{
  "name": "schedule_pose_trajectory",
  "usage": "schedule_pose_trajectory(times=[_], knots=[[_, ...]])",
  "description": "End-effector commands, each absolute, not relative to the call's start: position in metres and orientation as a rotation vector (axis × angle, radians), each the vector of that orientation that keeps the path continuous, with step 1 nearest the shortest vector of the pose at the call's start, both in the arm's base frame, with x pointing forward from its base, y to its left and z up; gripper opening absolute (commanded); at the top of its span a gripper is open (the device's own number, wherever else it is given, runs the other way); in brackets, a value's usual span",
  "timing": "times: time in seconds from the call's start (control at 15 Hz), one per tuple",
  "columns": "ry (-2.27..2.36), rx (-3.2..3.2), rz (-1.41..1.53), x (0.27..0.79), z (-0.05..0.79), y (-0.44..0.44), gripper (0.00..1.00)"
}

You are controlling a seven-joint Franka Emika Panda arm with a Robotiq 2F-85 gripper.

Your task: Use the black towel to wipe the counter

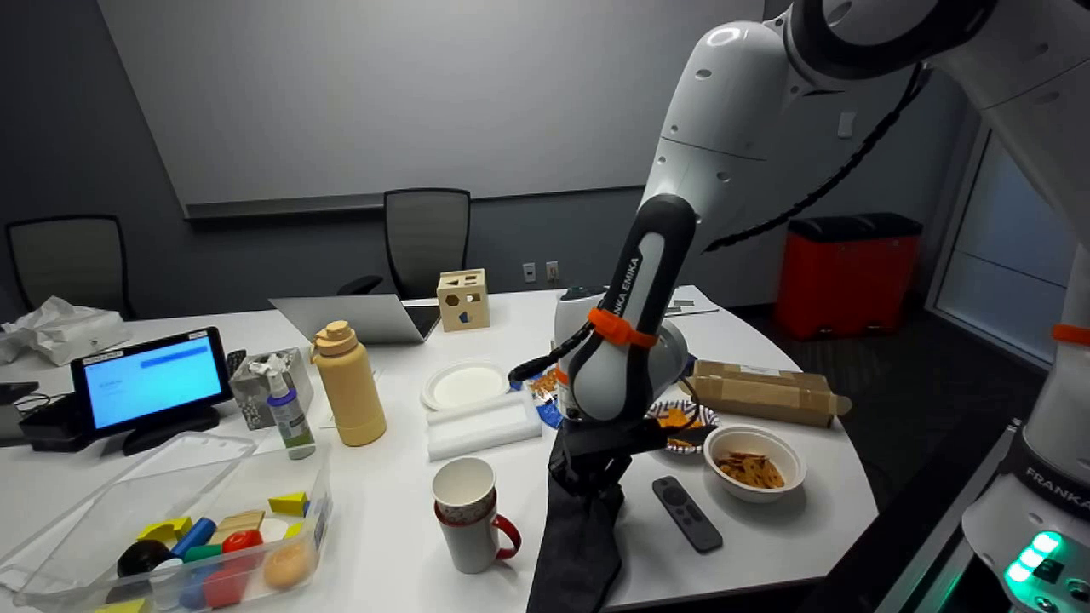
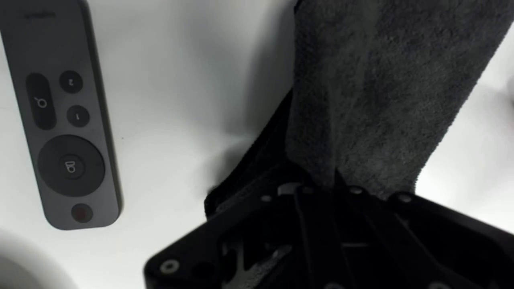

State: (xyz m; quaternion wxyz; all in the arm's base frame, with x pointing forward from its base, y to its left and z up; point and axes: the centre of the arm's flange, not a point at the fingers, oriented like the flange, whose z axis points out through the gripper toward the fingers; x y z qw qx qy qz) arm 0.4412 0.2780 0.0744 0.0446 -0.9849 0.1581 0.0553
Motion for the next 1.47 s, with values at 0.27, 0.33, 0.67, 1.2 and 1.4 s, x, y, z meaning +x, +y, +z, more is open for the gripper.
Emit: schedule_pose_trajectory(times=[0.27, 0.33, 0.67, 1.2, 1.4], knots=[[0.547, -3.063, 0.136, 0.466, 0.064, 0.235, 0.02], [0.586, -3.057, 0.101, 0.477, 0.066, 0.226, 0.02], [0.784, -2.963, -0.006, 0.528, 0.067, 0.211, 0.02], [0.821, -2.893, 0.024, 0.545, 0.052, 0.268, 0.02], [0.766, -2.913, 0.094, 0.528, 0.056, 0.276, 0.02]])
